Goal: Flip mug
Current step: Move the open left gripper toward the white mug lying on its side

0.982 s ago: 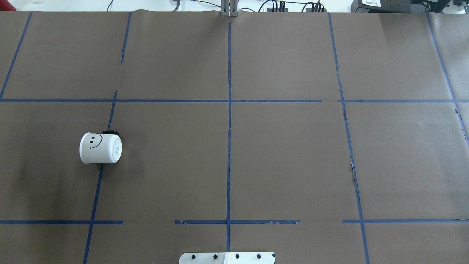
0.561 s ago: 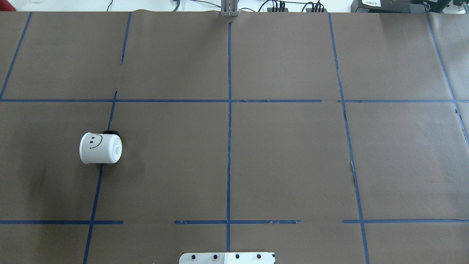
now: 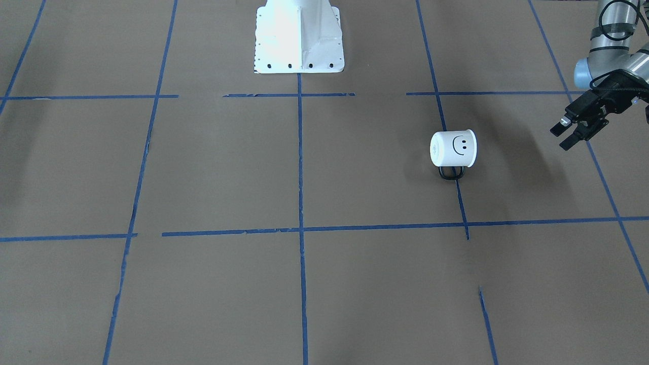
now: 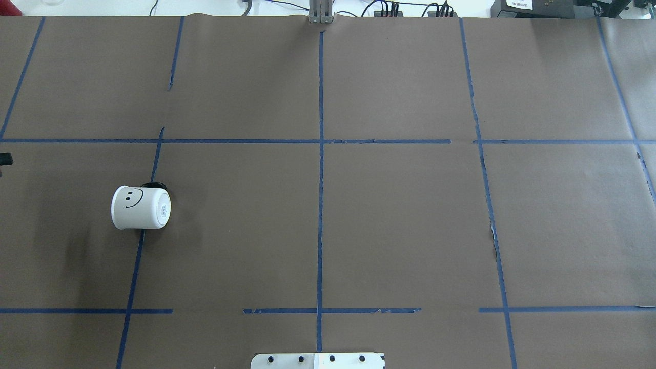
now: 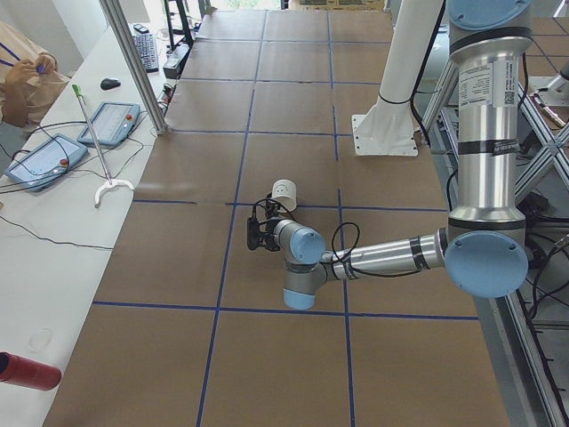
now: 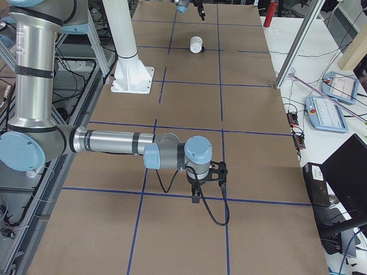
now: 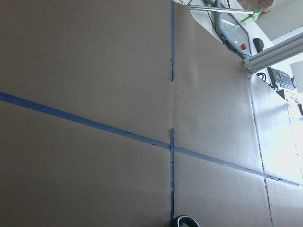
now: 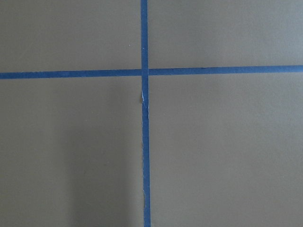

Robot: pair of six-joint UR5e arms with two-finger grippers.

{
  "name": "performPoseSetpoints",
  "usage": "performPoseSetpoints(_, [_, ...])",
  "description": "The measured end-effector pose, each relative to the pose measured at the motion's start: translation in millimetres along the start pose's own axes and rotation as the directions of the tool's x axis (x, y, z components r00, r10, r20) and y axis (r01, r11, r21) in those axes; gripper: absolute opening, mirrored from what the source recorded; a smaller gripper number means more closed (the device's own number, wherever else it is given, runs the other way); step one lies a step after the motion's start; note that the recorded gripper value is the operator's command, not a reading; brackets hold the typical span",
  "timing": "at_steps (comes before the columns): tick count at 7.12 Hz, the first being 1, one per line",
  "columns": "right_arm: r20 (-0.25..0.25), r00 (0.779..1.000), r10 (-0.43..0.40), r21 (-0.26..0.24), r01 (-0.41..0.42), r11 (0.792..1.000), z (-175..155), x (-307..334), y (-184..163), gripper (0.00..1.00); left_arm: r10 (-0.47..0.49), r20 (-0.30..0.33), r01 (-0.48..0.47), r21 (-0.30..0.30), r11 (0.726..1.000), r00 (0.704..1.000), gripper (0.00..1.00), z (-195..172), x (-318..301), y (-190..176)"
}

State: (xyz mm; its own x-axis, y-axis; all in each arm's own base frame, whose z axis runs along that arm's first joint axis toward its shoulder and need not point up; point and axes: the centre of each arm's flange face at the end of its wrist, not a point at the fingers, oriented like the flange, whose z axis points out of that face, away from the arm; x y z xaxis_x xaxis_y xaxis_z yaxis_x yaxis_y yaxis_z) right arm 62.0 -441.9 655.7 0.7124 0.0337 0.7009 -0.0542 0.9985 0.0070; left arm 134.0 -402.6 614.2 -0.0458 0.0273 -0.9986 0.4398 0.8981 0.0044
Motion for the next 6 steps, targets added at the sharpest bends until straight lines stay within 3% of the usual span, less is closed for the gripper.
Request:
performPoseSetpoints(2, [0.0, 1.0, 0.0, 0.0, 0.0, 1.0, 0, 0, 0, 1.0, -0.053, -0.098, 0.052, -0.006, 0.999, 0.994, 0.97, 29, 11, 3])
performPoseSetpoints(3, [0.0, 1.0, 0.0, 0.0, 0.0, 1.0, 0, 0, 0, 1.0, -0.078, -0.123, 0.077, -0.018, 0.997, 0.989, 0.9, 41, 13, 7])
performPoseSetpoints(6, [0.0, 1.0, 0.0, 0.0, 0.0, 1.0, 0, 0, 0, 1.0, -0.232, -0.123, 0.219, -0.111, 0.969, 0.965, 0.9, 64, 9, 33])
